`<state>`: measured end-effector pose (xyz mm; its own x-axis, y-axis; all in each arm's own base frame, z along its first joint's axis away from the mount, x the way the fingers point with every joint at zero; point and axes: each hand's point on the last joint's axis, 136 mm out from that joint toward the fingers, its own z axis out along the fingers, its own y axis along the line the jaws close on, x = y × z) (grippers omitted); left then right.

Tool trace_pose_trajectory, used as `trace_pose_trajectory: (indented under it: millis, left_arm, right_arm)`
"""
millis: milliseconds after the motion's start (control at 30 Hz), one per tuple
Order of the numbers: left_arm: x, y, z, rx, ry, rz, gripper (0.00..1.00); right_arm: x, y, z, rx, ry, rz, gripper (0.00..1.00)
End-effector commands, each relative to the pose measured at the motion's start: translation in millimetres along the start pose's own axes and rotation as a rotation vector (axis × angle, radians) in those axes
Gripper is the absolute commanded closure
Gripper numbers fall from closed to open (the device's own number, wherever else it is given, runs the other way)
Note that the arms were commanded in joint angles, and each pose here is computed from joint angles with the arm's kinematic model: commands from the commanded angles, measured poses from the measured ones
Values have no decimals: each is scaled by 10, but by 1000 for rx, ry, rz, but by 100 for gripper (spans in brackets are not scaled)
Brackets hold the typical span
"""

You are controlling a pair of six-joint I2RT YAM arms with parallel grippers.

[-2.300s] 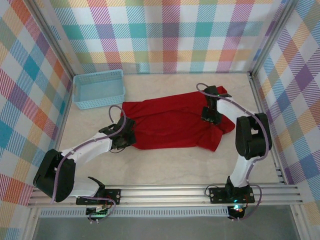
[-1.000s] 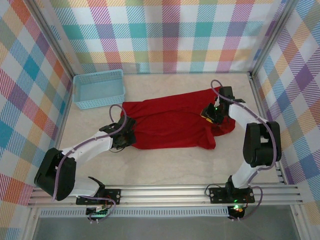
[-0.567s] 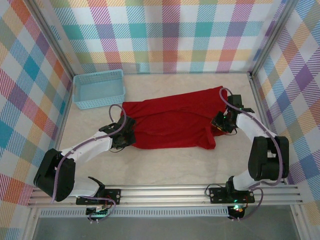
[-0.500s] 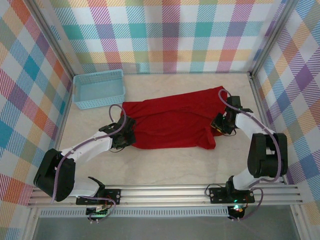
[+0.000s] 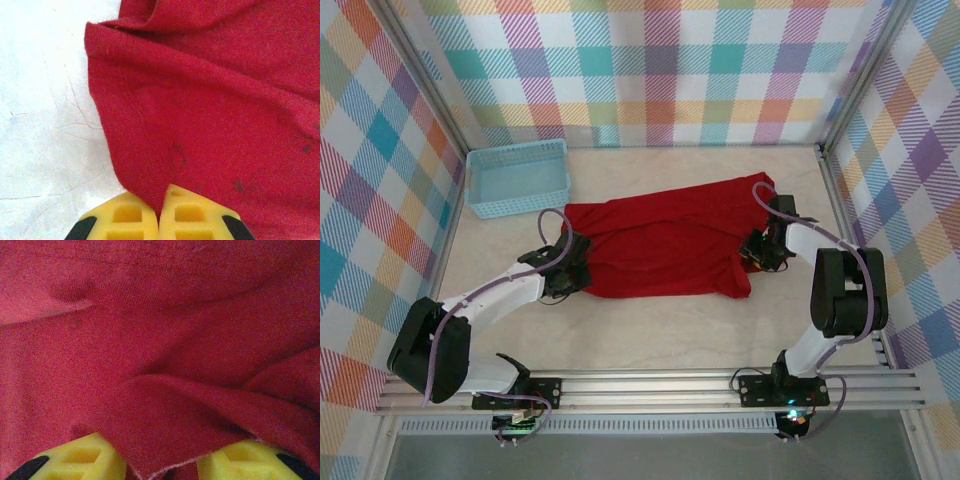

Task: Fold the inside-out t-shirt

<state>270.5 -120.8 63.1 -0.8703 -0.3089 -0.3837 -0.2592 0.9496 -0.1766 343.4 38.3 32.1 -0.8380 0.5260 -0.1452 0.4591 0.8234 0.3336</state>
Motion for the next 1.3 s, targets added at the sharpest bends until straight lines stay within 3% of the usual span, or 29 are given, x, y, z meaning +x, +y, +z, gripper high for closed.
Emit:
trace_pose_trajectory:
  millis: [0, 167, 400, 867, 1100, 1267]
  left_arm:
    - [-94, 17, -81, -8, -20, 5, 100]
    - [-94, 21, -99, -9, -19, 7, 100]
    - [-156, 52, -207, -8, -61, -12, 100]
    - [109, 314, -386, 72, -114, -173, 100]
    - [311, 294, -520, 176, -104, -209, 100]
    - [203, 191, -561, 177, -110, -217, 100]
  right_arm:
    - [-51, 39, -31, -15, -14, 4, 66]
    - [-41, 22, -172, -5, -44, -6, 81]
    - [19, -91, -676, 47, -143, -22, 97]
    - [461, -613, -1917, 131, -476, 49, 100]
    - [473, -684, -2133, 153, -533, 53, 100]
    - [133, -372, -2187, 103, -541, -2, 100]
